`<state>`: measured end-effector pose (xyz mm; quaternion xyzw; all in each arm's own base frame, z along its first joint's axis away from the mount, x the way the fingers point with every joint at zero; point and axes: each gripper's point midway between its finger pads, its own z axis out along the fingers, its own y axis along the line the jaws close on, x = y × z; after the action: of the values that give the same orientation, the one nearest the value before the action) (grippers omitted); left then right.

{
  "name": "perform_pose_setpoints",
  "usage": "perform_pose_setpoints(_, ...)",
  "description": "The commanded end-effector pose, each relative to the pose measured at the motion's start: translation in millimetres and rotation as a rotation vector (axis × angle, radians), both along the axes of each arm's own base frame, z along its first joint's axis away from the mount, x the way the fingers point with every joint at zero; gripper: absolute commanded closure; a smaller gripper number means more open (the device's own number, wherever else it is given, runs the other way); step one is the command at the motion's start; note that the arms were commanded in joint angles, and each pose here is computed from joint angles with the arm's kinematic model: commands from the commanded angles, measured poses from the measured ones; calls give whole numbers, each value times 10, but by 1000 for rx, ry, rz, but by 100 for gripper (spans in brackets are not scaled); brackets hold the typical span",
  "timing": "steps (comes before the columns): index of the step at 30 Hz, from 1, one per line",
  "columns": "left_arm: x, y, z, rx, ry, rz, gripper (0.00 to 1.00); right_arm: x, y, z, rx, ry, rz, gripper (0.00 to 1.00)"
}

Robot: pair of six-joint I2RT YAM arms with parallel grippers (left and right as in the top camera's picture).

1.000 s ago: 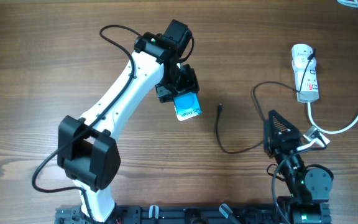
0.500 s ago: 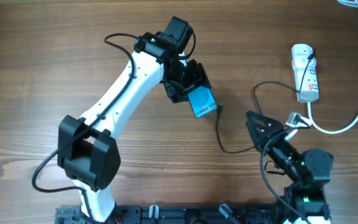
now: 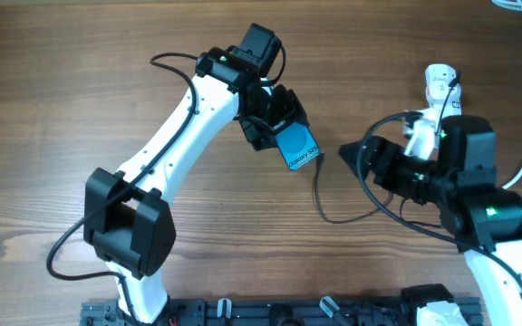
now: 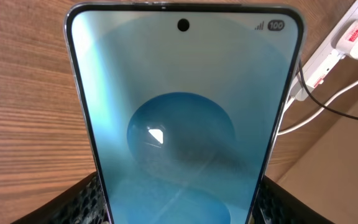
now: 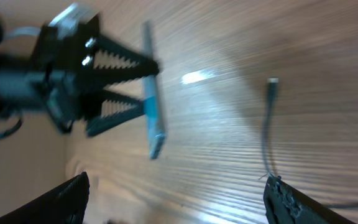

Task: Plug charger to phone and switch on socket

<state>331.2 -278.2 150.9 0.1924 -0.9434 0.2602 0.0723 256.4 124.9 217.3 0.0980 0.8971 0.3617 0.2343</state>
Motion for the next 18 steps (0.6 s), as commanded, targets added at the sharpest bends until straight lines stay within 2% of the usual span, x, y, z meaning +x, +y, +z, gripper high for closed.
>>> perform_pose_setpoints(1,-69,-193,257,-157,48,4,30,-63,276,2,29,-5,156,11)
perform_pose_setpoints(4,-112,-260,322,-204,110,39,30,-25,415,-73,55,56,148,11)
perform_pose_setpoints(7,-90,-249,334,-210,147,91,29,36,437,-103,12,28,135,11)
perform_pose_setpoints(11,-9,-176,365,-234,163,127,30,63,425,-136,-20,29,105,2)
perform_pose_setpoints(18,-4,-169,436,-281,232,175,29,154,454,-61,17,9,73,1)
